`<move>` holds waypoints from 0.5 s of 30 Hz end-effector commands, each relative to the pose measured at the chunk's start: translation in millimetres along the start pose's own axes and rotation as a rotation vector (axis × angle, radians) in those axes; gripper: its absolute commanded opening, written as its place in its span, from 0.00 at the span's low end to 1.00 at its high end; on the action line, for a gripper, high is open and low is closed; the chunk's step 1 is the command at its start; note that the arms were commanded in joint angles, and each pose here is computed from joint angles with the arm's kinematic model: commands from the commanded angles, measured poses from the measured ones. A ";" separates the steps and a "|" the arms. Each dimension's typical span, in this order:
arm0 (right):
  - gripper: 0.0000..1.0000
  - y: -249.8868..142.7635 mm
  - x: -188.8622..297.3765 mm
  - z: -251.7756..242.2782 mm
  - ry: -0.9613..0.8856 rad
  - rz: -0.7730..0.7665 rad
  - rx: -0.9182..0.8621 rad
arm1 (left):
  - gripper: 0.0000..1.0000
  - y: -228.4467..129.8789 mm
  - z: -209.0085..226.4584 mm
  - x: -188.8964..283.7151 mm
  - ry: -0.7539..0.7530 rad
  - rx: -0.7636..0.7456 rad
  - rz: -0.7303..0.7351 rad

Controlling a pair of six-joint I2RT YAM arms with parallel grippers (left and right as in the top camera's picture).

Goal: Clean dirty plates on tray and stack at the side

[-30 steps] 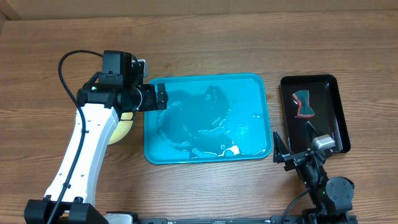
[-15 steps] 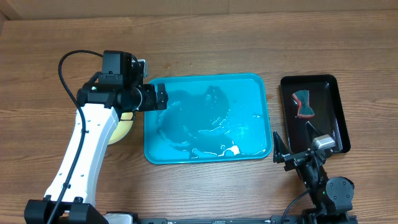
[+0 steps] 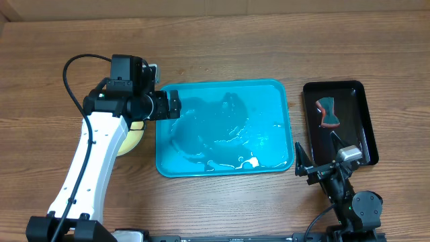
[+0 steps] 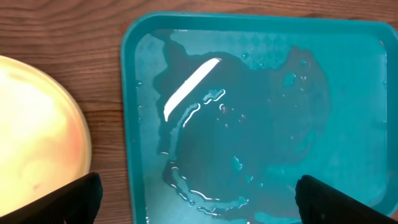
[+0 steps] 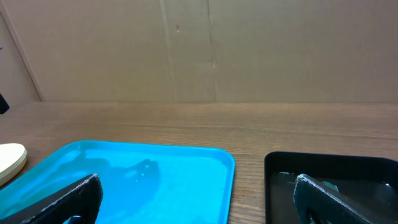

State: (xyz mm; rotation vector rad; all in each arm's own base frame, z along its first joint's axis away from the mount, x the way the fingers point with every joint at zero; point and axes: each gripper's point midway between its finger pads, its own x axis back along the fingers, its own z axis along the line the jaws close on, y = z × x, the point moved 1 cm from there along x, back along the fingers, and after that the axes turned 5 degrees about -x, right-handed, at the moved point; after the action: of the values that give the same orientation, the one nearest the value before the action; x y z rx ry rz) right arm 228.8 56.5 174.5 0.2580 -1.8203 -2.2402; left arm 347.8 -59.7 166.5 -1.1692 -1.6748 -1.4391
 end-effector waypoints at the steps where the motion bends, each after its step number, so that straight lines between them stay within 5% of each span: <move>1: 1.00 -1.3 -0.2 0.4 0.001 -0.006 0.000 | 1.00 10.4 3.9 34.7 0.060 -0.032 -0.113; 9: 1.00 -1.3 -0.2 0.4 0.001 -0.006 0.000 | 1.00 20.1 -0.7 109.0 0.102 -0.176 -0.559; 15: 1.00 -1.3 -0.2 0.4 0.001 -0.006 0.000 | 1.00 -5.6 12.9 126.5 0.124 -0.175 -0.826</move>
State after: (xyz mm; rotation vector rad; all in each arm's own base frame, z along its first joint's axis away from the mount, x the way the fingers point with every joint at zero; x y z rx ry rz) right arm 228.7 56.6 175.0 0.2606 -1.8208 -2.2407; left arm 307.9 -29.9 295.3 -0.4961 -2.1056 -2.0808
